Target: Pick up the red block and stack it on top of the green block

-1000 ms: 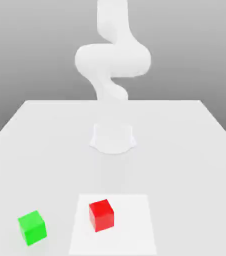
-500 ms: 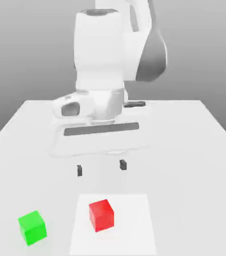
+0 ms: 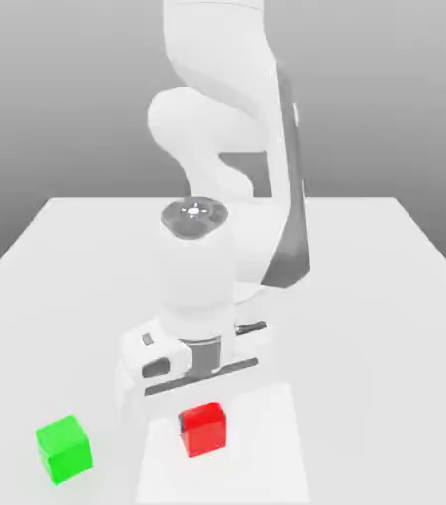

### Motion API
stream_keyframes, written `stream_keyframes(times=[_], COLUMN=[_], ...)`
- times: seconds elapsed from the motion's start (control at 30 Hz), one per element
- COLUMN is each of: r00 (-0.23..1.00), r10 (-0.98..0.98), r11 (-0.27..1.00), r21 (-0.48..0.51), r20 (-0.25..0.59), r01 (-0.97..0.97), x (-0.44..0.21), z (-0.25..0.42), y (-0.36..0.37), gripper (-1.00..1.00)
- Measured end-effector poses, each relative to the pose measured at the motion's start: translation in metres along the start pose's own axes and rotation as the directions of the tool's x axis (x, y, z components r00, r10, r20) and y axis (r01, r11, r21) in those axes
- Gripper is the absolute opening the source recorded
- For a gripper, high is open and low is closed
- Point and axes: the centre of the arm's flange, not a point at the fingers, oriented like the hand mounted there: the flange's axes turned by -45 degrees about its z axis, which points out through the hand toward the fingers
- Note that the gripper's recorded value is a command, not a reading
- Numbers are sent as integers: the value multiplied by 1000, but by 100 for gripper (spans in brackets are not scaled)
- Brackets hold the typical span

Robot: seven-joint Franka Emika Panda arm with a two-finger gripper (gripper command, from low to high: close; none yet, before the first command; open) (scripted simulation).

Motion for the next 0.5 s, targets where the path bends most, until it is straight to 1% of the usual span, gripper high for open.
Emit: stream_keyframes(times=[0.23,0.3,0.37,0.47,0.5], r00=[1000,988,947,836,804], r10=[15,157,321,549,595], r11=[1000,988,947,836,804], r21=[1,1,2,2,2], r20=[0,0,1,0,0], r01=[-15,-157,-321,-549,-595], x=[0,-6,-14,-34,-38], z=[-58,-70,-80,-95,-95], y=[4,40,81,142,155], gripper=[-100,-100,-100,-100,-100])
